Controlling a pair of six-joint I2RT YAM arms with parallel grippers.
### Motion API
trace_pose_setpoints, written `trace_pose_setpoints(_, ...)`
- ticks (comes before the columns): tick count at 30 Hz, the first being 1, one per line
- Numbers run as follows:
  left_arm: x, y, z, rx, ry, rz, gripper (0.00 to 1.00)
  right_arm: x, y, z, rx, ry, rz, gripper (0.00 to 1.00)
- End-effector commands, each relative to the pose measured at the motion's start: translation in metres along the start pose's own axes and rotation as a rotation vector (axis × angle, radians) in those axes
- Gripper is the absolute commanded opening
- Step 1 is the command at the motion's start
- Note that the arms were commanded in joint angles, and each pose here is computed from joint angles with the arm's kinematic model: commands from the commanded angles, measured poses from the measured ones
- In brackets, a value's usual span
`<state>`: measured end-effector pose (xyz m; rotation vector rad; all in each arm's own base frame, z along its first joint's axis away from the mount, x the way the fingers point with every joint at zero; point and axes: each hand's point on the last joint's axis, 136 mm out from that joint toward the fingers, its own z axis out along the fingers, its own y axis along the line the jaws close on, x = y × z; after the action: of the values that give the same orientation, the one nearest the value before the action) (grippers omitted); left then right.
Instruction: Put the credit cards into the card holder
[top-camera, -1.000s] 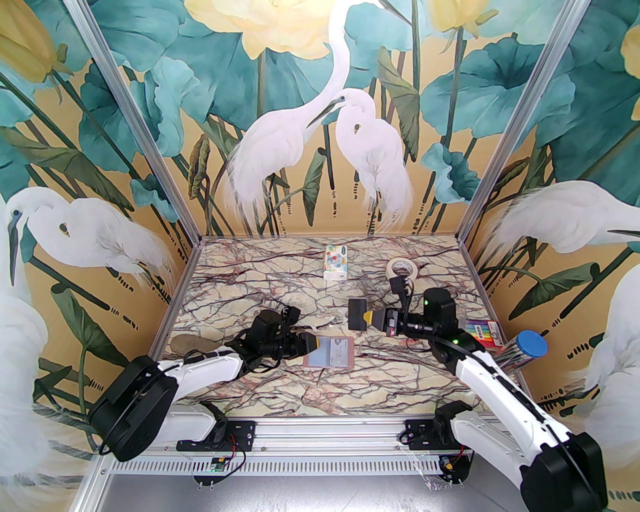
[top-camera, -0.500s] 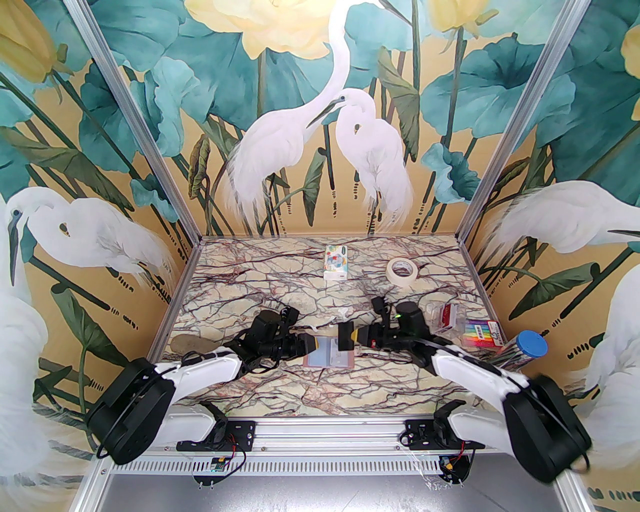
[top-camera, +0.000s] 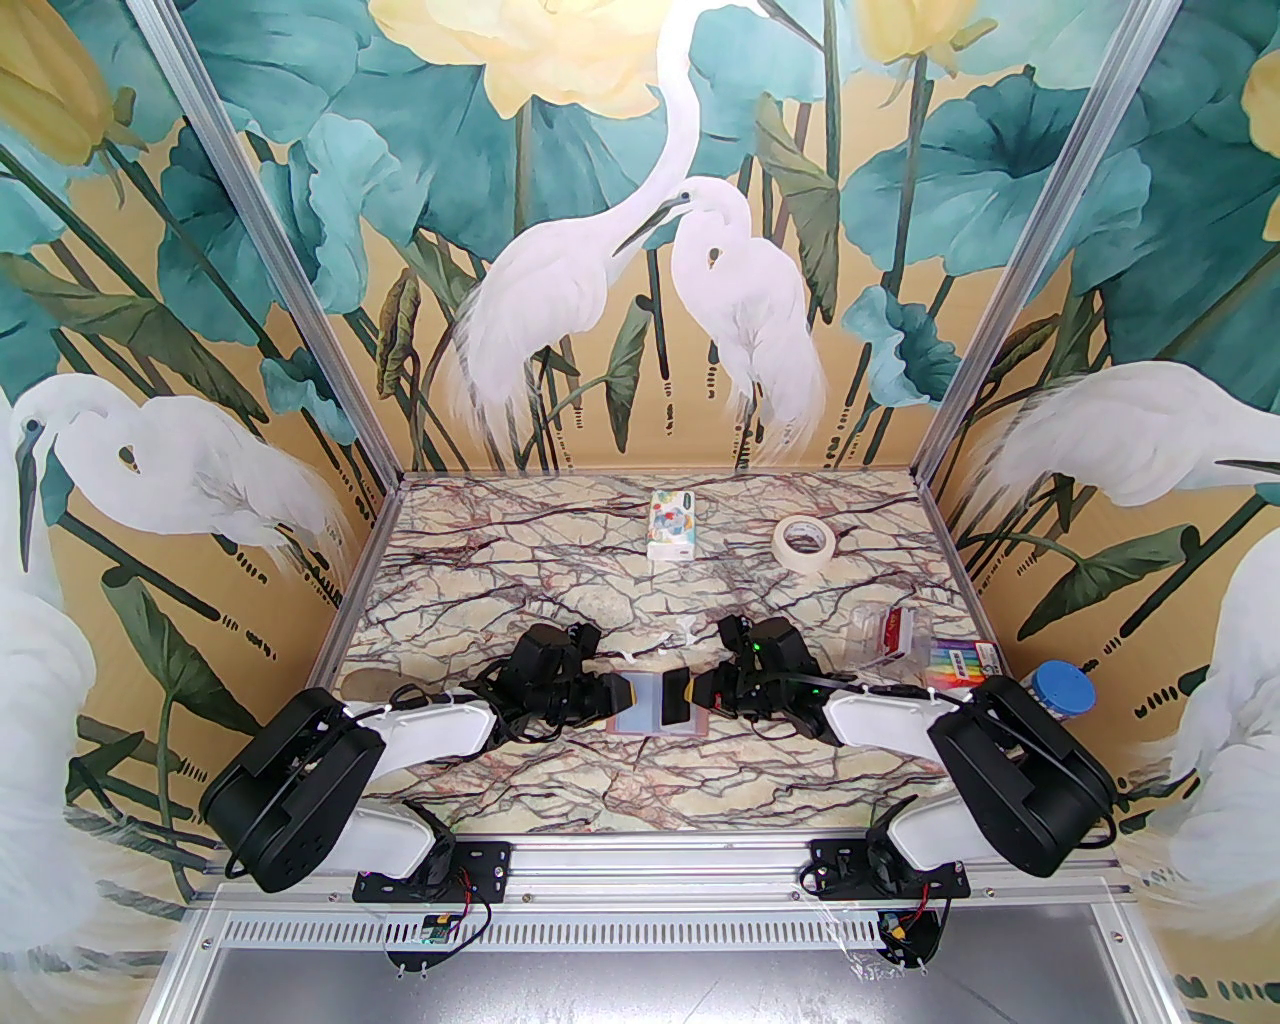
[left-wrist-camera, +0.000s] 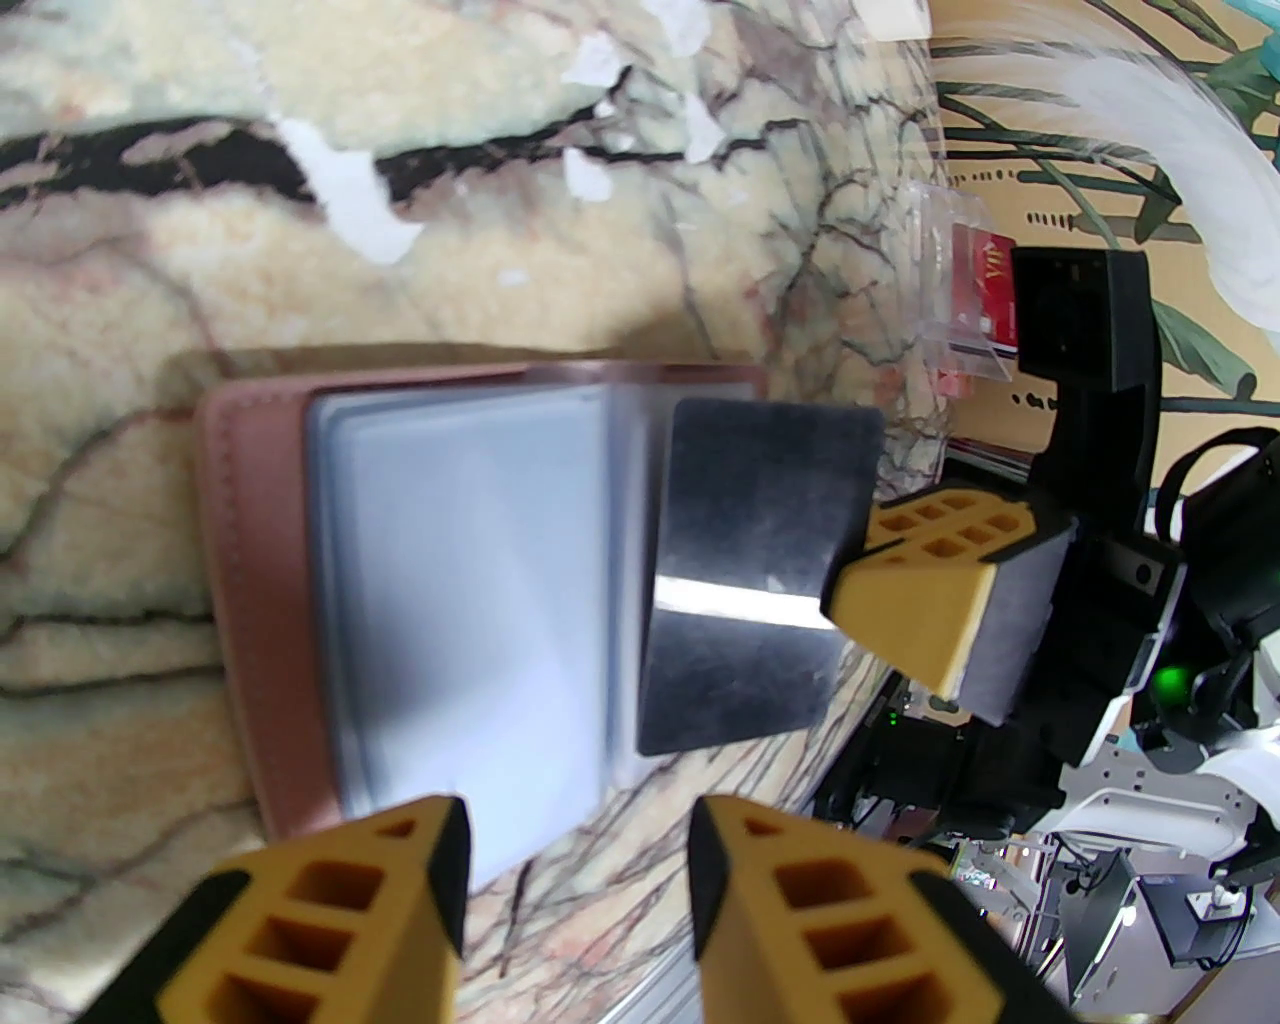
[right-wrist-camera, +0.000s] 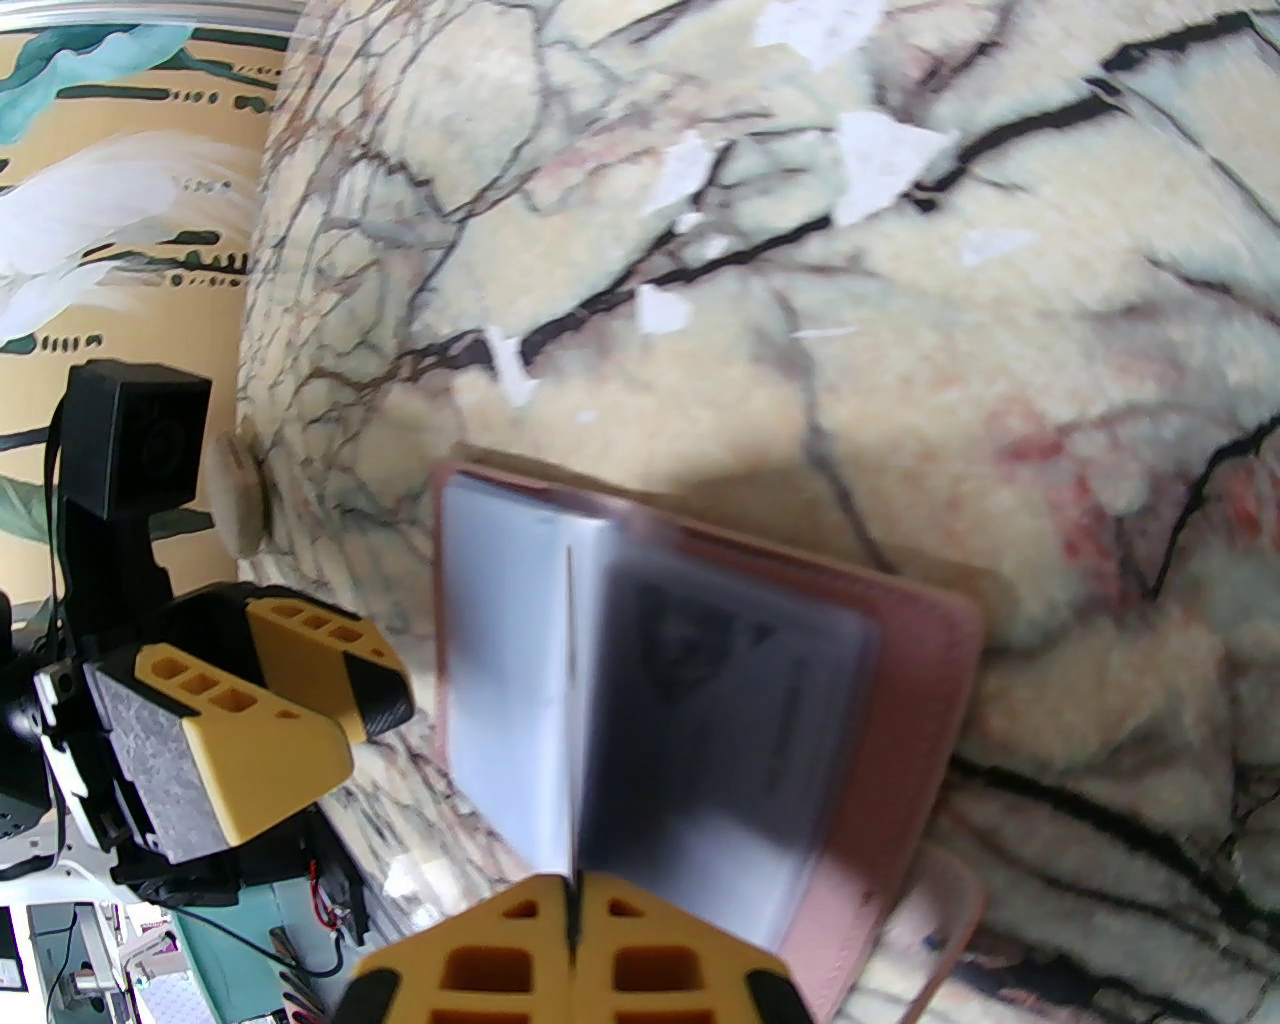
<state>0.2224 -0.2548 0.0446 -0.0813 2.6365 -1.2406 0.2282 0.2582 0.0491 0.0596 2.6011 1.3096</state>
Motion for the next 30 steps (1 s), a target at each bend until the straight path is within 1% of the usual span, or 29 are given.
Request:
trace_pose_setpoints(1, -0.0053, 0.008, 0.0019, -0.019, -0.027, -0.01, 0.41, -0.0113, 0.0122, 0.004, -0.02, -0.033, -0.019, 0.0)
trace_pose_setpoints(30, -0.0043, 0.0174, 0.0031, -0.06, -0.027, -0.025, 0.41, -0.0088, 0.0163, 0.0106, -0.014, -0.006, -0.022, 0.0)
